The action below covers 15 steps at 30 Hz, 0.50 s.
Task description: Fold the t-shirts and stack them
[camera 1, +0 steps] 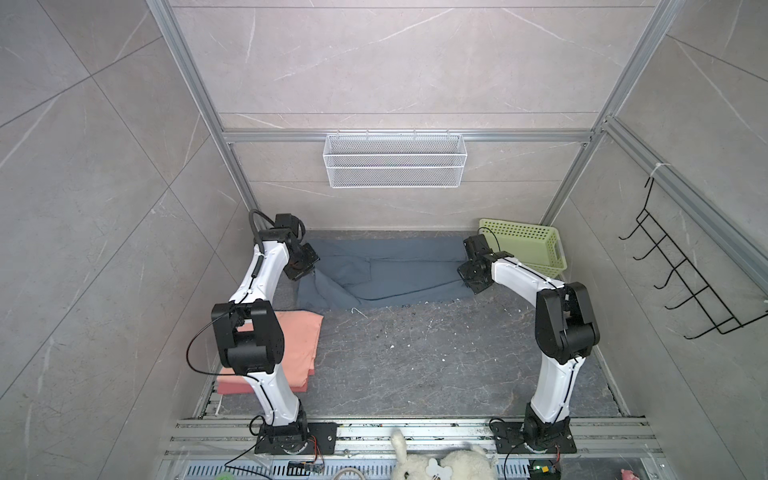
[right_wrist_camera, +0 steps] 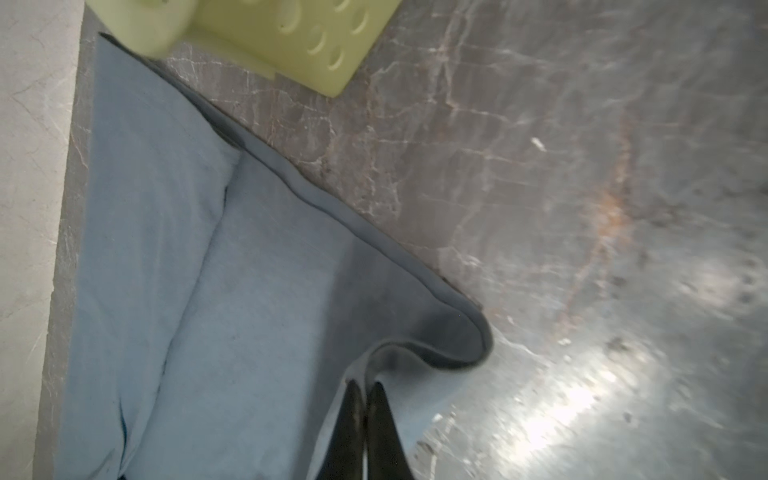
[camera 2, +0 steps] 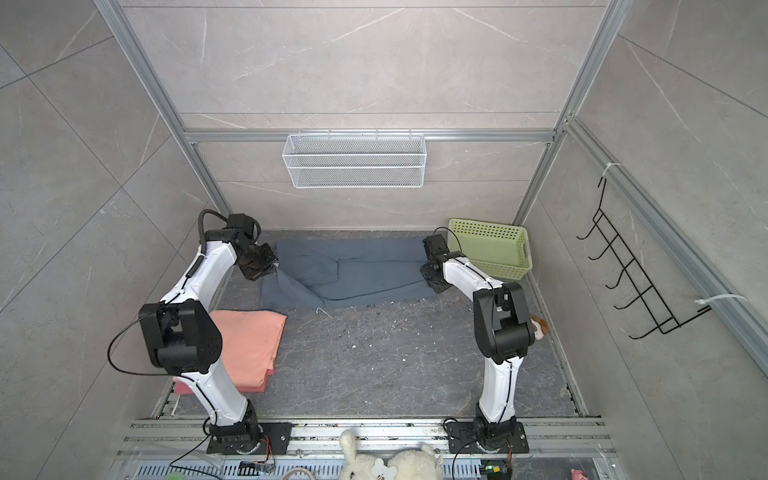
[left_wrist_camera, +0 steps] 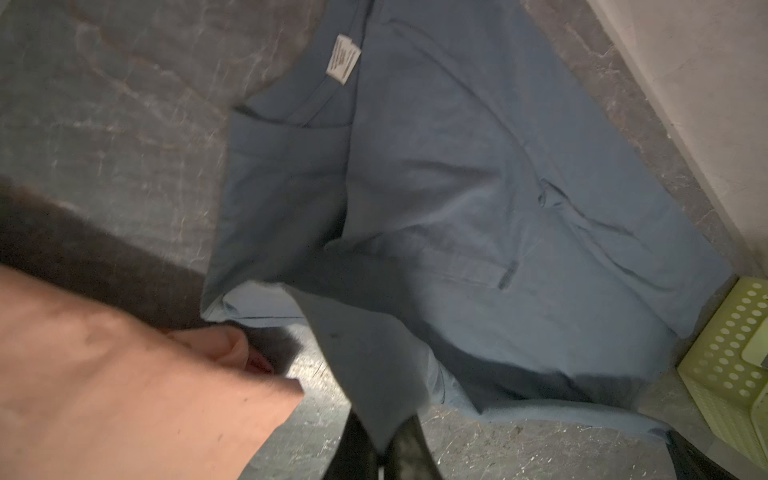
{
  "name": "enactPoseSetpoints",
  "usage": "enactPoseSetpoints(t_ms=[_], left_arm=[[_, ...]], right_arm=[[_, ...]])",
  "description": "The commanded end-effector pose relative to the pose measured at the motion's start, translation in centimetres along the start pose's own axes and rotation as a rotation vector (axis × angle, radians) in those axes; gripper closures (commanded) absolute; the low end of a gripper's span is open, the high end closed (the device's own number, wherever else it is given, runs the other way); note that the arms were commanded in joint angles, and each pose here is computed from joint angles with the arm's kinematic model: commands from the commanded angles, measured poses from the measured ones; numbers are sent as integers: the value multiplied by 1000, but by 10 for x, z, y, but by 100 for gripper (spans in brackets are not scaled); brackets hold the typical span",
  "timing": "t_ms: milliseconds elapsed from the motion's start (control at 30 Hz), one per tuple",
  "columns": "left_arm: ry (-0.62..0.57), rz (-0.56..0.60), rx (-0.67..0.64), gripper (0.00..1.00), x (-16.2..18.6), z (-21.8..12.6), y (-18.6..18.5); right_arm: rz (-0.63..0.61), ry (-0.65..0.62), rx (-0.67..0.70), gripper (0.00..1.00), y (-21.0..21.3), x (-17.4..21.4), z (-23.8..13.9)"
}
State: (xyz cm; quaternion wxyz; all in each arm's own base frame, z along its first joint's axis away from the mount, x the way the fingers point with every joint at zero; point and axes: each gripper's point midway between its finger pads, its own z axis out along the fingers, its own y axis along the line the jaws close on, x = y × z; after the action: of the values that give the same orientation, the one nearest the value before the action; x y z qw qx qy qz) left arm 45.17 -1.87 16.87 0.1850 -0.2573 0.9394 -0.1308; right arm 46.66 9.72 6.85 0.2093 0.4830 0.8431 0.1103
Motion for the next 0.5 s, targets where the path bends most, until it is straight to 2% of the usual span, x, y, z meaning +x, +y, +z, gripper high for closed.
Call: enactPoseSetpoints(t_ms=[0,167,467], left_arm=[[-32,77,79,100,-25,-7,-23],[-69,109,137,100,-51,-7,-43],[-101,138,188,100,-78,10,-54]], right_arm=[[38,-15,9,100,5,-10,5],[63,-41,9,100,7,-22,6],[61,-39,-3,100,27,-34,21]])
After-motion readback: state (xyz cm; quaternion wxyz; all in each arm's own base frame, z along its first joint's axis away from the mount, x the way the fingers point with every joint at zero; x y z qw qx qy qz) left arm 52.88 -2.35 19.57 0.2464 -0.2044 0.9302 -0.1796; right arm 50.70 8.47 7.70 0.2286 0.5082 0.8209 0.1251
